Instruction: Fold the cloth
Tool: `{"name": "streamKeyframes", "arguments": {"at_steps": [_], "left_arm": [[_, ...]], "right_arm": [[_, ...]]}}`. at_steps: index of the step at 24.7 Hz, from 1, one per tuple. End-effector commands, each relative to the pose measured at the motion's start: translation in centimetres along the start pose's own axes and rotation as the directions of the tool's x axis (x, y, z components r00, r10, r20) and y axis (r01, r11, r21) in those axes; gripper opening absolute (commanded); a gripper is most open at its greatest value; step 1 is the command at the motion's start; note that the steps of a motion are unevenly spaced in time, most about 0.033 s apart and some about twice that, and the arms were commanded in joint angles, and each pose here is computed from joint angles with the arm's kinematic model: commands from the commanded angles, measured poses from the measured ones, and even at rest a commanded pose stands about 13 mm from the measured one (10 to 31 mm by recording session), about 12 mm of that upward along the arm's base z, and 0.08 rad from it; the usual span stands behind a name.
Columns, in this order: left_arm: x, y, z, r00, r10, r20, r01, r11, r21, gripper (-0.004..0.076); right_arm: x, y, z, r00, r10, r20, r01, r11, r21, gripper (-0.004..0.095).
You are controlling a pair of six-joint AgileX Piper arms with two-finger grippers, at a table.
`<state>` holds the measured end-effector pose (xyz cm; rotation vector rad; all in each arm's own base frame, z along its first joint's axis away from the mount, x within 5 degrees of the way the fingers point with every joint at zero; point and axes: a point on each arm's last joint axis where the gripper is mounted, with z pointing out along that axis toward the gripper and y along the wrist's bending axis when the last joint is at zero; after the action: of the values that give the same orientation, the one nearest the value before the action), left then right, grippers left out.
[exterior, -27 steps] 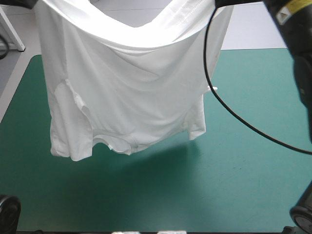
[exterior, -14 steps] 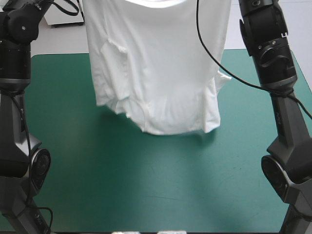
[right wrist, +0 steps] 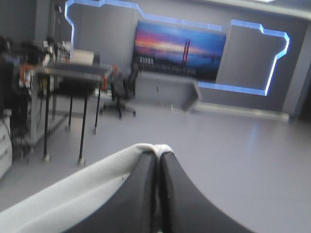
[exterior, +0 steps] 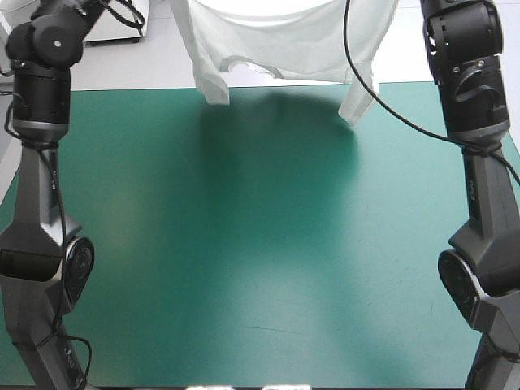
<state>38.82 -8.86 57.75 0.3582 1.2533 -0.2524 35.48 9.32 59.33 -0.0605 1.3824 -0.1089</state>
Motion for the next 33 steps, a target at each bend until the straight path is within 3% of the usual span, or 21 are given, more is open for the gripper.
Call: {"name": "streamKeyframes", "arguments": {"at_steps": [1,5,8,11,16,22,24,29,33], "left_arm": [[1.9,-0.3,0.3,0.988,-0.012,-0.156,0.017,0.999,0.031,-0.0009],[8.0,0.4,1.6,0.882,-0.09,-0.462,0.08,0.996,-0.043,-0.0009],[11.8,0.5,2.1,0.779,-0.119,-0.615,0.099,0.993,-0.067,-0.0009],[14.5,0.6,2.4,0.695,-0.177,-0.697,0.135,0.984,-0.115,-0.0009],[18.9,1.0,1.6,0.492,-0.224,-0.841,0.1,0.975,-0.2,-0.0009],[20.2,0.2,0.2,0.443,-0.226,-0.867,0.096,0.974,-0.205,-0.0009],[20.8,-1.1,-1.5,0.42,-0.212,-0.882,0.099,0.977,-0.188,-0.0009],[24.1,-5.1,-9.9,0.292,-0.19,-0.937,0.135,0.978,-0.156,-0.0009],[25.3,-6.7,-16.6,0.192,-0.18,-0.965,0.147,0.977,-0.154,-0.0009]], "right_arm": [[2.4,-0.2,0.9,0.985,0.015,-0.17,-0.013,1.0,0.013,-0.0017],[7.6,0.0,3.3,0.909,0.021,-0.417,-0.014,1.0,0.02,-0.0018],[10.8,0.1,4.2,0.822,-0.002,-0.57,-0.006,1.0,-0.012,-0.0017],[13.7,-0.1,4.8,0.723,-0.023,-0.69,0.007,1.0,-0.026,-0.0017],[17.4,0.9,5.4,0.624,-0.058,-0.779,-0.043,0.993,-0.109,-0.0017],[21.8,1.5,3.9,0.458,-0.089,-0.885,-0.052,0.991,-0.126,-0.0017],[23.0,1.4,2.3,0.427,-0.081,-0.901,-0.068,0.99,-0.122,-0.0017],[28.6,1.0,-7.4,0.249,-0.073,-0.966,-0.165,0.979,-0.116,-0.0017],[29.6,-0.1,-14.9,0.149,-0.054,-0.987,-0.221,0.971,-0.087,-0.0017]]}}
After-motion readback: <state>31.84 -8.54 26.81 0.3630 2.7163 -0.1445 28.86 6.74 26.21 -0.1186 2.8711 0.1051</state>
